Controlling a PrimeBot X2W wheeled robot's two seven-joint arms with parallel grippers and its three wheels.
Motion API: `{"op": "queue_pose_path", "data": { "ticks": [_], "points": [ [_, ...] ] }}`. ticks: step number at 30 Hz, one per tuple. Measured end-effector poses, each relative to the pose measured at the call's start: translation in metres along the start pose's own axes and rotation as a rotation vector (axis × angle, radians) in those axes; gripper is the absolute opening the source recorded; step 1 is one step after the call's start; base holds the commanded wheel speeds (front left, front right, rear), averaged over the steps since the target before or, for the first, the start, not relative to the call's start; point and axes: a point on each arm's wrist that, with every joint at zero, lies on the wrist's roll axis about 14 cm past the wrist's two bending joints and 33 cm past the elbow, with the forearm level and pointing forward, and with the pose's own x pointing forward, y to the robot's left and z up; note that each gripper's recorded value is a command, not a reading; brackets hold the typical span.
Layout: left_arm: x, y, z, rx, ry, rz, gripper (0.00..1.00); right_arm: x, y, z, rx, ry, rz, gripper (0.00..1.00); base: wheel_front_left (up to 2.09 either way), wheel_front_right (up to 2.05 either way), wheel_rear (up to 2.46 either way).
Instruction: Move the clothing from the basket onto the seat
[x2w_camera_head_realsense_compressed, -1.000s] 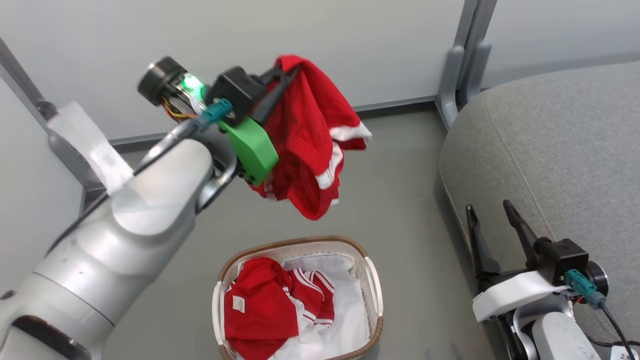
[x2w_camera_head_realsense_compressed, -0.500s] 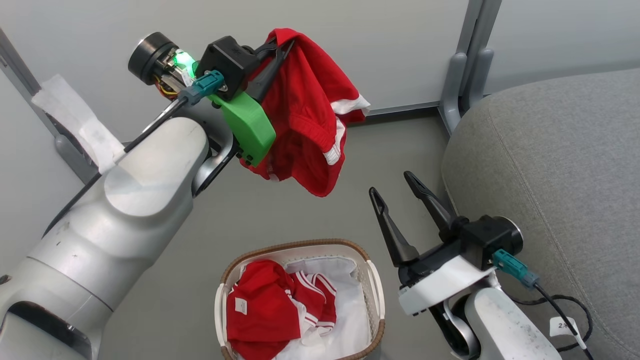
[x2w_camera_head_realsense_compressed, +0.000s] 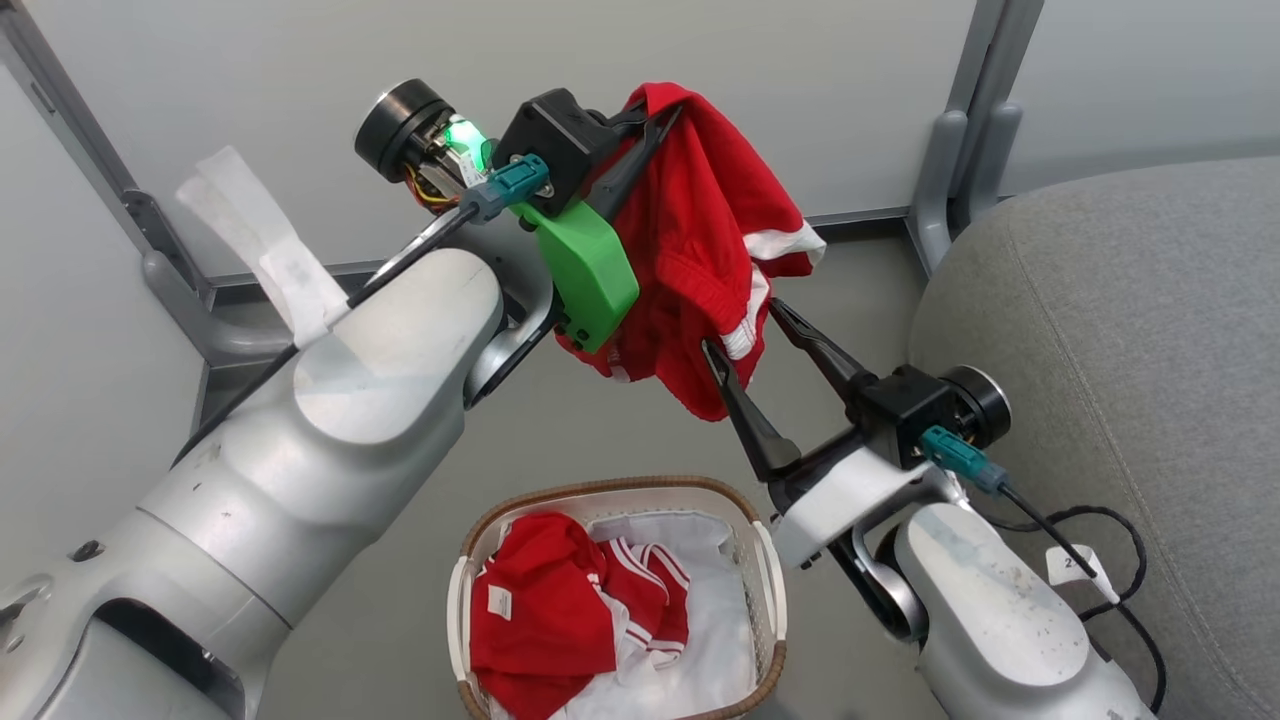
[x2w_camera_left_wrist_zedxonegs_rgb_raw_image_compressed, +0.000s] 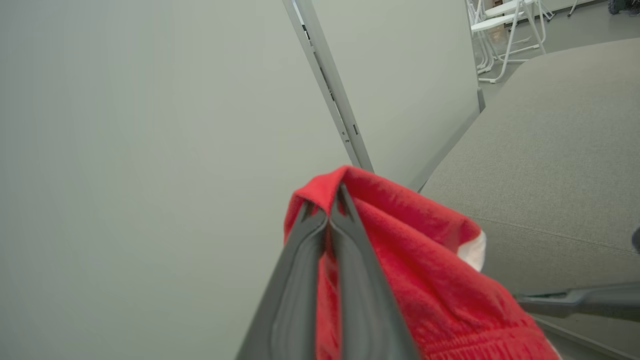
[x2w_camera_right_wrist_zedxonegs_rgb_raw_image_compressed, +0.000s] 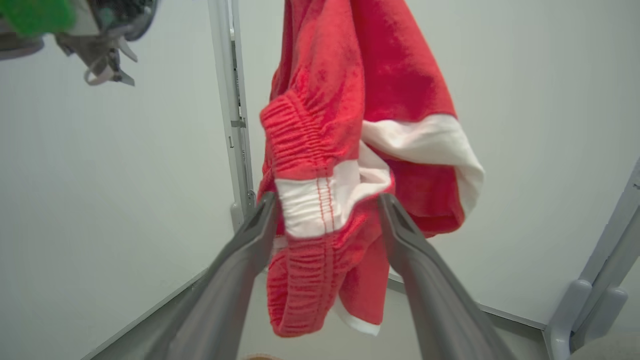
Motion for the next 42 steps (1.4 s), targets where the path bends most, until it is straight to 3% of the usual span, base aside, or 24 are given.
{"op": "queue_pose_path", "data": {
  "ticks": [7, 8, 9, 10, 17, 18, 19, 20, 21, 28, 42],
  "points": [
    [-0.005, -0.006, 0.003, 0.002, -0.001, -0.014, 0.0, 0.011, -0.01, -0.021, -0.032, 0.079, -0.006, 0.98, 0.0, 0.0, 0.0],
    [-0.006, -0.006, 0.004, 0.003, -0.001, -0.015, 0.0, 0.013, -0.009, -0.022, -0.033, 0.083, -0.001, 0.49, 0.0, 0.0, 0.0],
    [-0.007, -0.007, 0.005, 0.003, -0.004, -0.016, 0.0, 0.015, -0.008, -0.021, -0.03, 0.082, 0.004, 0.2, 0.0, 0.0, 0.0],
    [-0.008, -0.007, 0.005, 0.004, -0.006, -0.017, 0.0, 0.017, -0.007, -0.02, -0.028, 0.08, 0.009, 0.0, 0.0, 0.0, 0.0],
    [-0.021, 0.004, -0.019, -0.042, 0.034, 0.041, 0.0, 0.018, -0.01, -0.011, -0.019, 0.052, 0.0, 0.0, 0.0, 0.0, 0.0],
    [-0.023, 0.006, -0.023, -0.051, 0.039, 0.05, 0.15, 0.018, -0.011, -0.009, -0.02, 0.046, -0.005, 0.0, 0.0, 0.0, 0.0],
    [-0.026, 0.008, -0.028, -0.066, 0.041, 0.063, 0.37, 0.018, -0.013, -0.006, -0.021, 0.038, -0.011, 0.0, 0.0, 0.0, 0.0],
    [-0.028, 0.009, -0.033, -0.08, 0.045, 0.073, 0.92, 0.017, -0.017, -0.003, -0.023, 0.031, -0.021, 0.0, 0.0, 0.0, 0.0],
    [-0.03, 0.01, -0.038, -0.091, 0.053, 0.083, 1.0, 0.016, -0.019, -0.002, -0.024, 0.026, -0.028, 0.0, 0.0, 0.0, 0.0],
    [-0.046, -0.003, -0.08, -0.218, 0.104, 0.118, 1.0, 0.008, -0.043, 0.002, -0.067, 0.024, -0.097, 0.0, 0.0, 0.0, 0.0],
    [-0.042, -0.097, -0.114, -0.393, 0.142, -0.022, 1.0, -0.041, -0.133, 0.005, -0.209, 0.071, -0.368, 0.0, 0.0, 0.0, 0.0]
  ]
}}
